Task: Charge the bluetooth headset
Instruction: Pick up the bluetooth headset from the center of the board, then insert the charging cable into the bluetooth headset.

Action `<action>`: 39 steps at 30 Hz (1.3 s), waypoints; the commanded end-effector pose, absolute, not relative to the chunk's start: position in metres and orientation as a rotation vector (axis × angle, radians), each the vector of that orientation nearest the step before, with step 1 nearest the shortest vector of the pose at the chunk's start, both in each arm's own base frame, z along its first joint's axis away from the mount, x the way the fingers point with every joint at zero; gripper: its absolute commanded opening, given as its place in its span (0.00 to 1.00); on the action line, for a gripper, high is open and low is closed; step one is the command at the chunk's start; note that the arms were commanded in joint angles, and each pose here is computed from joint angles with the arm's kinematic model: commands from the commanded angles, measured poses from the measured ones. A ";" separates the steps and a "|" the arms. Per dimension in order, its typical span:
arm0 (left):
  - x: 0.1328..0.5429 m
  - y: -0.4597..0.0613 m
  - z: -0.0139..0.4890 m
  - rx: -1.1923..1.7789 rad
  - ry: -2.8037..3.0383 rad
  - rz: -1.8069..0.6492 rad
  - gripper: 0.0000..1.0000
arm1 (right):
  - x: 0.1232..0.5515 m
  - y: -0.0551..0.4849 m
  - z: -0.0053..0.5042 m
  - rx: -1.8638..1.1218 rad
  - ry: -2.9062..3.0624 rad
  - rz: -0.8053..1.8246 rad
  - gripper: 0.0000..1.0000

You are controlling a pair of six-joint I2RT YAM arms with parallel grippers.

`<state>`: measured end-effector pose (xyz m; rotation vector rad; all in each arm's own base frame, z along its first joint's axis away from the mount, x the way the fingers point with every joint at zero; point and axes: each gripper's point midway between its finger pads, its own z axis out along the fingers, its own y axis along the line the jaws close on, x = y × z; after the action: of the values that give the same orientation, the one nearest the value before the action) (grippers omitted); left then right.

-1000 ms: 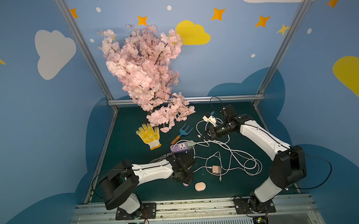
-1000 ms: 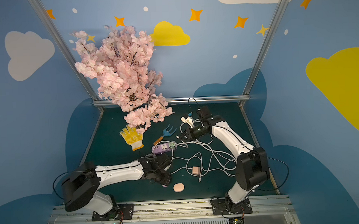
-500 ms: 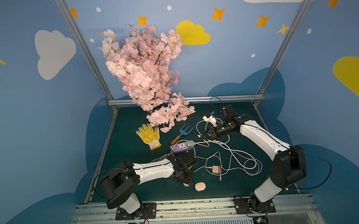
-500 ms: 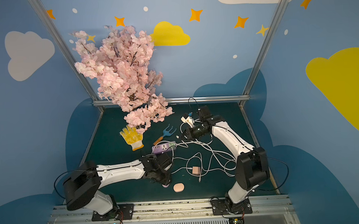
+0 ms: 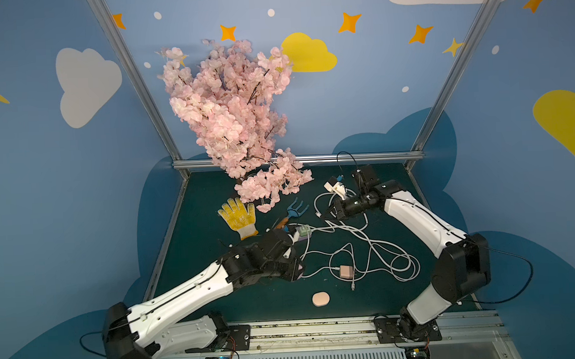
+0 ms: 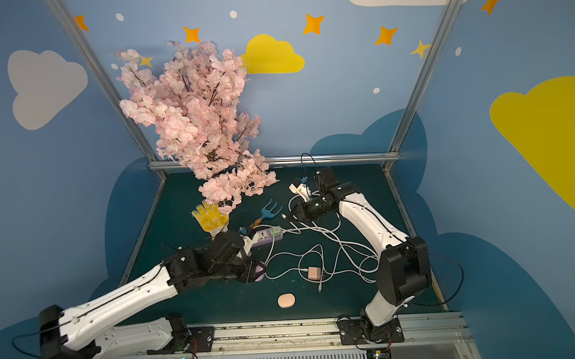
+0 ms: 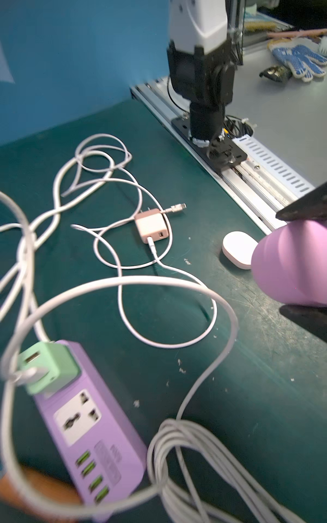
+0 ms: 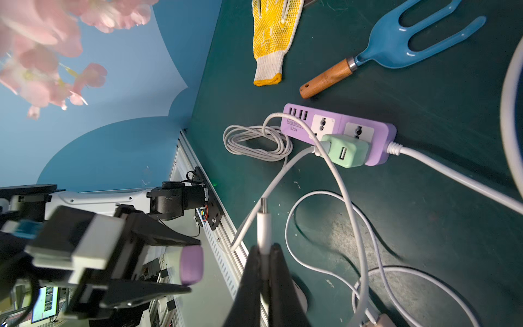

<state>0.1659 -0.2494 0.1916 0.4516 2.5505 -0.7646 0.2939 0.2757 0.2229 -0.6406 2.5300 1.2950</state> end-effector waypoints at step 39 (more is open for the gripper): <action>0.225 -0.190 0.292 0.591 2.031 -0.877 0.03 | 0.167 0.377 0.289 -1.349 2.274 1.605 0.00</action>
<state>0.2336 -0.1844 0.2758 0.4687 2.1506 -0.8499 0.1750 0.3752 0.2779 -1.3192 2.3020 1.5545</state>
